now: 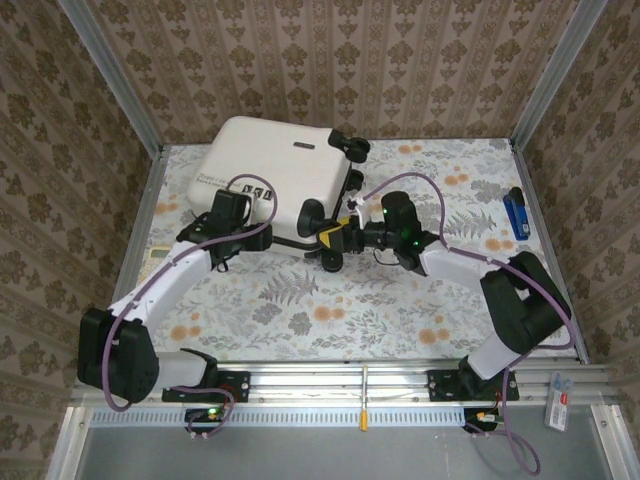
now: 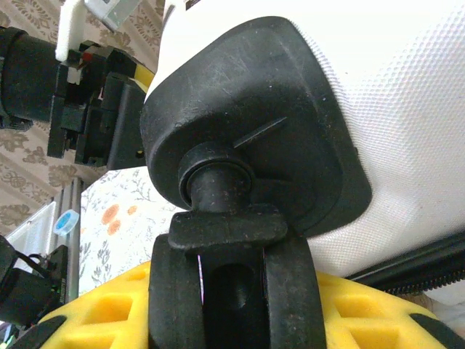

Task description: Pack the luggage

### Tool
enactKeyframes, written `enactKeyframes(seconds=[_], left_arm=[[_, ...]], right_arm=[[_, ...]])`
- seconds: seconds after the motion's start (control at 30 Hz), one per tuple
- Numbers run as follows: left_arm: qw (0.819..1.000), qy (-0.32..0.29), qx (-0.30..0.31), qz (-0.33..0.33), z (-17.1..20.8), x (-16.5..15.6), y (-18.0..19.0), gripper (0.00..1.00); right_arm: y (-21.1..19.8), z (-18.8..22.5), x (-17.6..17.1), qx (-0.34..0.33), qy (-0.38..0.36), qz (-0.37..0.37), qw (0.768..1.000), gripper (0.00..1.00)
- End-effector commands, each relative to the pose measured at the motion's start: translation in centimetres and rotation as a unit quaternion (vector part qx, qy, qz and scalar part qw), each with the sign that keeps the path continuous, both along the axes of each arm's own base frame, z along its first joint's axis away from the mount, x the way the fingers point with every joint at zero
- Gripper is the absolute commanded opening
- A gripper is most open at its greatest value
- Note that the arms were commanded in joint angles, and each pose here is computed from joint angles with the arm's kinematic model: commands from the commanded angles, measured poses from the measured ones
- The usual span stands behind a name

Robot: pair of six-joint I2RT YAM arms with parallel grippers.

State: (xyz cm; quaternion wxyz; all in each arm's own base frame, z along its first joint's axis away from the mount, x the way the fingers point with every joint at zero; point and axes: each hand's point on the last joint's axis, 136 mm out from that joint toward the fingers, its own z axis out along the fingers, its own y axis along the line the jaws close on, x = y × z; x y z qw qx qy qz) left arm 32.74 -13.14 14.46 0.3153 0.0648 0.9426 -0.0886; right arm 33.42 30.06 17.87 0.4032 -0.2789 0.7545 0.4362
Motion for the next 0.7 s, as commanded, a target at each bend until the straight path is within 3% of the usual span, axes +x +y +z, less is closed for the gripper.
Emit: enactKeyframes(seconds=[0.0,0.47,0.57,0.67], left_arm=[[0.999,-0.038,-0.011,-0.002,1.4,2.6,-0.8,0.65],[0.997,-0.061,-0.022,-0.036,1.9,8.3,-3.8,0.65],[0.997,-0.067,-0.018,-0.029,2.4,7.9,-3.3,0.65],[0.997,-0.073,-0.02,-0.013,3.4,6.4,-2.4,0.67]], right_arm=[[0.0,0.8,-2.1,-0.003,-0.01,-0.005,1.0,0.0],[5.3,0.8,-7.0,-0.008,-0.003,-0.015,1.0,0.0],[5.1,0.5,-6.7,-0.023,0.001,-0.023,0.999,0.16],[4.4,0.9,-6.5,-0.039,-0.007,-0.034,0.999,0.43]])
